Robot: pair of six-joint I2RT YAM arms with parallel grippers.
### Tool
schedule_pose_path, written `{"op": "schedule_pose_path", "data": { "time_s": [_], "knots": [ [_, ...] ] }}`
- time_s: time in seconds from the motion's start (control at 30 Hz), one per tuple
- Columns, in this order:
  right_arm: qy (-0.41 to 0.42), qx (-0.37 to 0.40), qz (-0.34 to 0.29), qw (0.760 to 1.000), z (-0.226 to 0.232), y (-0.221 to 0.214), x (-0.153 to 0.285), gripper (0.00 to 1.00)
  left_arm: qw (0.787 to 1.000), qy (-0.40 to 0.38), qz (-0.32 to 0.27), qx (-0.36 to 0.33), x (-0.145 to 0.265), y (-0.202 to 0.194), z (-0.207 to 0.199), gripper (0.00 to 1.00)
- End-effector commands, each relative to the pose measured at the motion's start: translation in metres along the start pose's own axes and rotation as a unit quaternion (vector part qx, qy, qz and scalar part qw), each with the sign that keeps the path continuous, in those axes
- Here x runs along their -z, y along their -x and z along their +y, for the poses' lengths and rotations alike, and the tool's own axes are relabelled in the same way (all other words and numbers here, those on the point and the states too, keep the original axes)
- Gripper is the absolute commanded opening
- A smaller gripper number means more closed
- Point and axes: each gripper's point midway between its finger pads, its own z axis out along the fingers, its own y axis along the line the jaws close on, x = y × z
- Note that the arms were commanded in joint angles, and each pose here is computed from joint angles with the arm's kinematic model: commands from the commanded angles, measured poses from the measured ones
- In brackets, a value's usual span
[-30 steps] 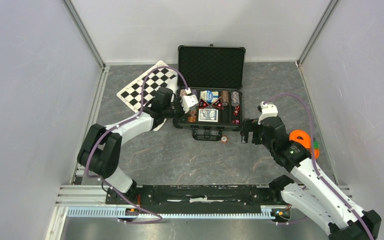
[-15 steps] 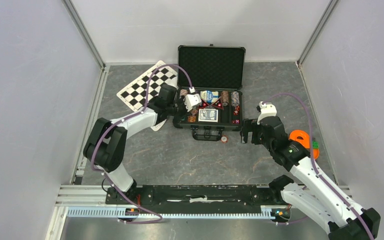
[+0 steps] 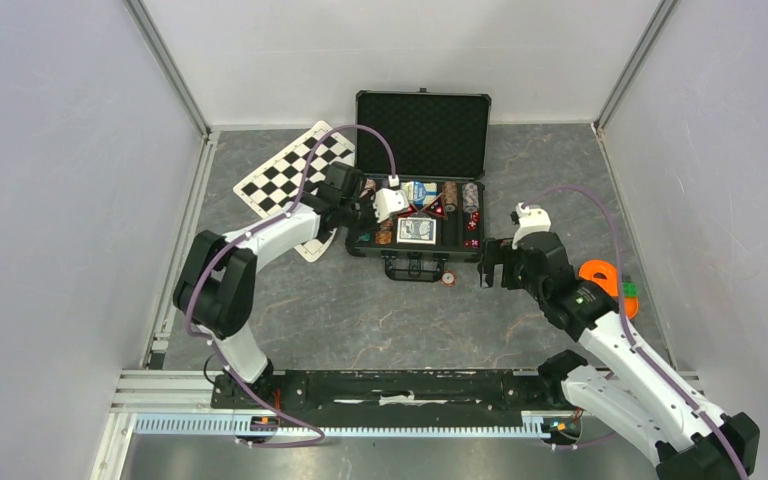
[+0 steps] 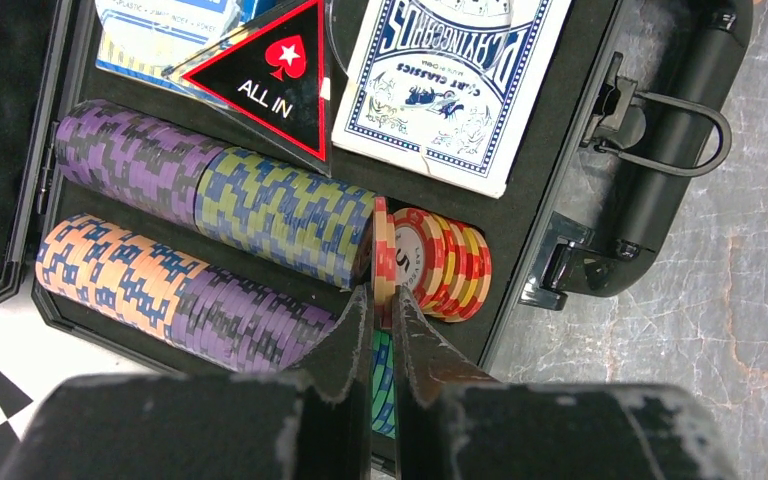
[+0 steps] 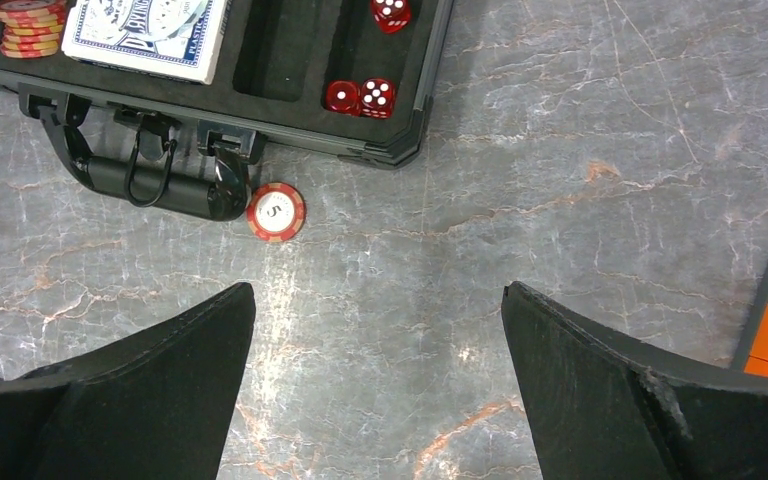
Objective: Pack up texas hold em set
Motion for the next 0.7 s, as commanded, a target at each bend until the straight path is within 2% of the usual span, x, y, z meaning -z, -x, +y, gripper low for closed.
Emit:
{"op": "schedule_pose_path", "data": {
  "time_s": [0.0,0.2,0.33,0.53,0.67],
  "knots": [
    [0.04,0.004,-0.022,0.999,0.017,0.02,0.001,0.99,0.997,-0.032,0.071,0.0,-0.003,-0.032,-0.014,0.02],
    [0.088,-0.001,-0.029,0.996,0.036,0.026,-0.001,0.99,0.995,-0.036,0.094,-0.019,-0.015,-0.037,-0.016,0.02],
    [0.086,-0.003,-0.026,0.996,0.035,0.024,-0.001,0.99,0.99,-0.036,0.13,-0.041,-0.021,-0.045,-0.02,0.02],
    [0.08,-0.008,-0.023,0.997,0.031,0.018,0.0,0.99,0.988,-0.033,0.15,-0.034,-0.023,-0.047,-0.016,0.02],
    [0.077,-0.008,-0.023,0.997,0.03,0.017,0.002,0.99,0.981,-0.044,0.185,-0.026,-0.022,-0.055,-0.016,0.02]
  ]
}}
